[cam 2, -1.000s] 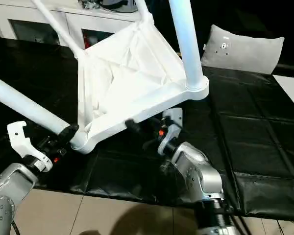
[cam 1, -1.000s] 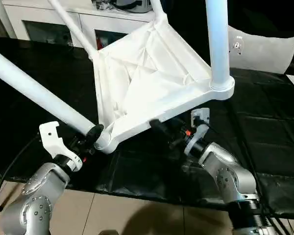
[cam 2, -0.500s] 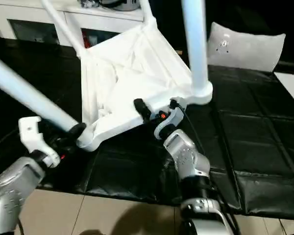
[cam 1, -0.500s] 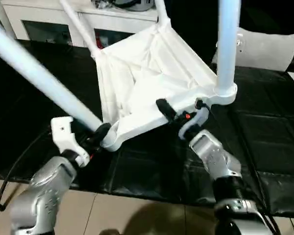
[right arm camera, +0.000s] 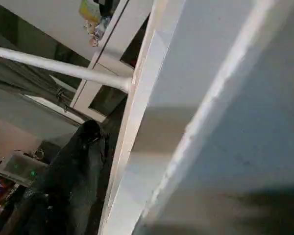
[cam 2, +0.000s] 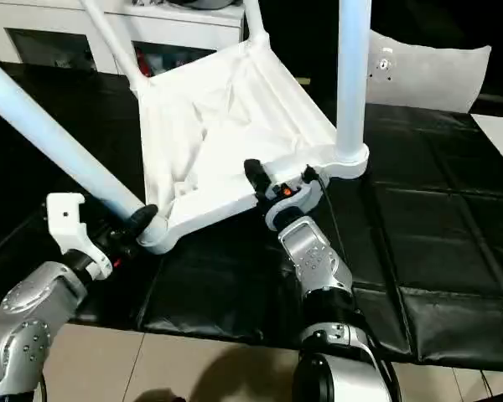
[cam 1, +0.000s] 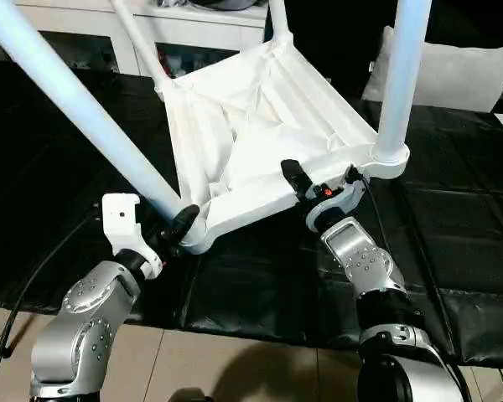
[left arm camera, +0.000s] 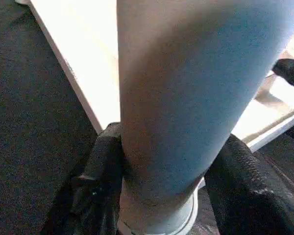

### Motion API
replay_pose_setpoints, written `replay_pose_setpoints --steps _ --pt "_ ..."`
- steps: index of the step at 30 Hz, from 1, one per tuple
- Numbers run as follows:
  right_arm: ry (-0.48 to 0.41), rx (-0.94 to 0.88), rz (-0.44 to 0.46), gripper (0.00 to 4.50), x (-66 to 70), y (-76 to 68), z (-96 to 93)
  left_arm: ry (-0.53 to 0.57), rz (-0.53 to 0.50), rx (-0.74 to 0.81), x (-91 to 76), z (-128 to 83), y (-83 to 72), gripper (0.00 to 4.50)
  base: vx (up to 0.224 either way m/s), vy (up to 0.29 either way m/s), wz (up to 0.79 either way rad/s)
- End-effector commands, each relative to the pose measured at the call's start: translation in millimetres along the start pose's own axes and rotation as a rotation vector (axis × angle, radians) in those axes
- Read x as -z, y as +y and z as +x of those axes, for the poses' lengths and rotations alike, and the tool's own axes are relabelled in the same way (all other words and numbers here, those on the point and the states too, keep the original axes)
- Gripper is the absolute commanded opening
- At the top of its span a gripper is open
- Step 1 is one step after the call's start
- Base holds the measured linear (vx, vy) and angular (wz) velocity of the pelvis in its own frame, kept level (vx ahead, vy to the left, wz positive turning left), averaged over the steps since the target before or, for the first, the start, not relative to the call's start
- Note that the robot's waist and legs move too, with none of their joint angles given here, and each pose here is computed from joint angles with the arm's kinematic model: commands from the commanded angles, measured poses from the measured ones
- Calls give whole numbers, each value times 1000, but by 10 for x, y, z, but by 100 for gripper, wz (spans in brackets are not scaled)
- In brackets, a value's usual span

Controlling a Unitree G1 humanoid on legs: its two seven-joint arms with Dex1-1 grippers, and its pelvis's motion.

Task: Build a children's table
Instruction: Flip table

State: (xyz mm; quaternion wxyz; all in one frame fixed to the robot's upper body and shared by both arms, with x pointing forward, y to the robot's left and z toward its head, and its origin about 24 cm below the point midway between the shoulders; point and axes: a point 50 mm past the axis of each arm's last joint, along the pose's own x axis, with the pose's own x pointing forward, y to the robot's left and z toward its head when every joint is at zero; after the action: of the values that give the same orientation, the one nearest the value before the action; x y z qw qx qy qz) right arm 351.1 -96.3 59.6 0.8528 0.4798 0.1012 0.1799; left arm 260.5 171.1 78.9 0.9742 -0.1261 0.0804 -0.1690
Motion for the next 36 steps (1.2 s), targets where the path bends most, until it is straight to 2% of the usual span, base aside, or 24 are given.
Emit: replay_pose_setpoints --steps 1,7,16,18,22,23,24,30,32,34,35,36 --pt "5 -144 28 330 -48 337 155 46 -23 140 113 57 -214 202 0 0 0" --pt "16 -191 19 284 -67 396 171 50 -7 137 124 58 -204 202 0 0 0" --pt "23 -200 -16 220 -101 421 159 49 25 82 138 22 -99 201 0 0 0" --pt "-9 -231 11 215 -146 453 138 48 35 68 136 21 -71 201 0 0 0" --pt "-46 -224 -13 205 -189 458 132 43 47 53 135 18 -44 201 0 0 0" --pt "-87 -236 -22 202 -242 481 123 33 47 38 124 15 -17 257 0 0 0" --pt "-115 -246 -42 201 -280 498 112 20 79 18 100 8 17 271 0 0 0" --pt "-174 -213 -95 190 -419 466 73 -2 130 26 67 -40 66 270 0 0 0" --pt "-179 -201 -184 186 -492 447 3 -26 153 21 58 -116 97 270 0 0 0" --pt "-185 -196 -192 186 -516 439 -22 -33 161 28 56 -140 96 270 0 0 0" --pt "-194 -184 -213 186 -541 425 -43 -33 168 29 63 -157 93 301 0 0 0" --pt "-197 -182 -221 186 -548 422 -49 -33 171 29 65 -161 92 301 0 0 0"
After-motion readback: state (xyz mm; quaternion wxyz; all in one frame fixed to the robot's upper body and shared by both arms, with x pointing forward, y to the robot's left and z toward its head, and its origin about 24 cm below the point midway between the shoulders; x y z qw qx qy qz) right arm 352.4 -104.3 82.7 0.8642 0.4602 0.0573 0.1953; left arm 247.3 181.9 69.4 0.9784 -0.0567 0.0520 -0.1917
